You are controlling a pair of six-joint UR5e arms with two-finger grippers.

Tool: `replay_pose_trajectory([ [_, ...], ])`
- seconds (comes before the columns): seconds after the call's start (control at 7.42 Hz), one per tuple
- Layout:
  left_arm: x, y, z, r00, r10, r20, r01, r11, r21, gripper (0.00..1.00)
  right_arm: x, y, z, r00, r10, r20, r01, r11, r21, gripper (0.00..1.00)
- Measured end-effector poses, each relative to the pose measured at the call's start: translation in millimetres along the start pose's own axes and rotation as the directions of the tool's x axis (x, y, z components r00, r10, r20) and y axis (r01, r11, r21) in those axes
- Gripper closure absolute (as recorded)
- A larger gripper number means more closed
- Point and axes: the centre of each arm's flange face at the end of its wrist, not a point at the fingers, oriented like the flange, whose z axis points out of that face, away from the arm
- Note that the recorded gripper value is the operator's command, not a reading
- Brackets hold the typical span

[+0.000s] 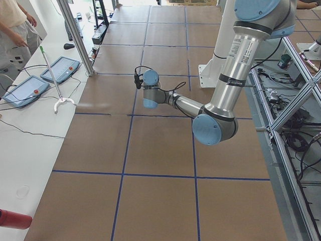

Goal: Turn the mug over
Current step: 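Lift and rotate the mug upright with the left gripper, carrying it farther out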

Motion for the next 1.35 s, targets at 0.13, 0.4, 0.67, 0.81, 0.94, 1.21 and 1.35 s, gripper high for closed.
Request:
replay_pose_trajectory([
  [0.13, 36, -7, 19, 0.998, -0.015, 0.063, 0.015, 1.0, 0.002, 1.0, 0, 0, 0, 1.0, 0.0, 0.0, 0.0, 1.0, 0.0, 0.0],
  [0.4, 90, -10, 58, 0.977, -0.011, 0.211, 0.014, 1.0, -0.013, 1.0, 0, 0, 0, 1.0, 0.0, 0.0, 0.0, 1.0, 0.0, 0.0],
  [0.67, 140, 6, 109, 0.923, -0.003, 0.385, 0.03, 0.998, -0.063, 1.0, 0, 0, 0, 1.0, 0.0, 0.0, 0.0, 1.0, 0.0, 0.0],
  [0.81, 155, 19, 137, 0.894, -0.005, 0.447, 0.052, 0.994, -0.092, 1.0, 0, 0, 0, 1.0, 0.0, 0.0, 0.0, 1.0, 0.0, 0.0],
  [0.94, 164, 24, 164, 0.871, -0.014, 0.491, 0.078, 0.991, -0.109, 1.0, 0, 0, 0, 1.0, 0.0, 0.0, 0.0, 1.0, 0.0, 0.0],
  [1.21, 181, 28, 206, 0.841, -0.031, 0.54, 0.116, 0.985, -0.124, 0.93, 0, 0, 0, 1.0, 0.0, 0.0, 0.0, 1.0, 0.0, 0.0],
  [1.35, 186, 30, 219, 0.831, -0.038, 0.554, 0.129, 0.984, -0.126, 0.67, 0, 0, 0, 1.0, 0.0, 0.0, 0.0, 1.0, 0.0, 0.0],
])
